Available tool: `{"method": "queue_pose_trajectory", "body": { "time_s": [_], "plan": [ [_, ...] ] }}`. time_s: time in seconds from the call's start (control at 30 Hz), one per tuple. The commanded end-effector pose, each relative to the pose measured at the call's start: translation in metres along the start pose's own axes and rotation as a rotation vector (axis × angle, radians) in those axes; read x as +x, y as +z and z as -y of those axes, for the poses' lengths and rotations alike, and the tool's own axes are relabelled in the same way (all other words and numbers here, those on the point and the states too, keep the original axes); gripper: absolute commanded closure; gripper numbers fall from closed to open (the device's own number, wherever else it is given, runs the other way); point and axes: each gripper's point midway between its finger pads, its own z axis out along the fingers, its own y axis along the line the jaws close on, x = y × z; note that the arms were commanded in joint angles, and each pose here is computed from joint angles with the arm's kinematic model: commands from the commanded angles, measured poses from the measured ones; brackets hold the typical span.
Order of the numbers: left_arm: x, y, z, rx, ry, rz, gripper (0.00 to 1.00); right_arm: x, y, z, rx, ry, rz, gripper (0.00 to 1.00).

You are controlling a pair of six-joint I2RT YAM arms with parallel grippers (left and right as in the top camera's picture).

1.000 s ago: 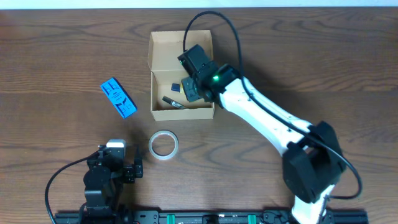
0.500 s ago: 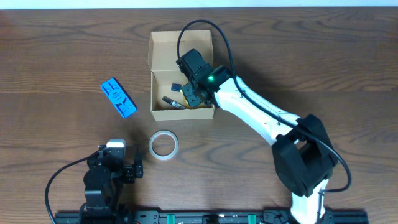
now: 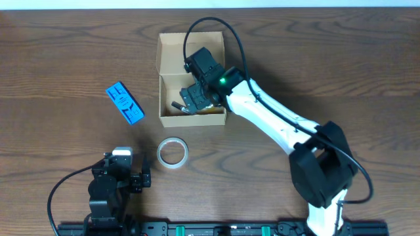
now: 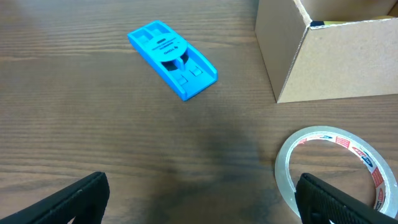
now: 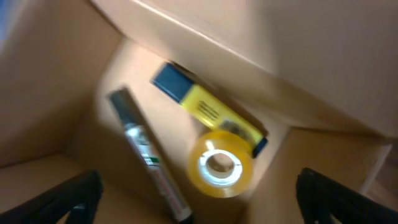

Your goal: Pack container

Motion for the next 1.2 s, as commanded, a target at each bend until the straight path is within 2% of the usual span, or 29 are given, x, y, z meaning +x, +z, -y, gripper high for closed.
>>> {"method": "queue_pose_trajectory", "body": {
  "time_s": [0.0,0.23,0.53,0.67,0.93,1.17],
  "plan": [
    [0.001,0.001,-0.002,-0.011,0.013,0.001,0.05,-0.035,-0.064,-0.012,-0.075,-0.003,0.138,0.01],
    [0.001,0.001,-0.002,-0.011,0.013,0.001,0.04,-0.011,-0.135,0.017,0.039,-0.07,0.182,0.01],
    [0.001,0.001,-0.002,-0.011,0.013,0.001,0.05,0.069,-0.175,0.041,0.049,-0.055,0.274,0.01],
    [0.001,0.001,-0.002,-0.011,0.013,0.001,0.05,0.106,-0.186,0.046,0.043,-0.04,0.32,0.01],
    [0.001,0.001,-0.002,-0.011,0.013,0.001,0.05,0.175,-0.185,0.058,0.018,0.117,0.395,0.01],
    [0.001,0.001,-0.002,-0.01,0.013,0.001,0.04,0.212,-0.179,0.063,-0.014,0.188,0.474,0.01]
  ]
}}
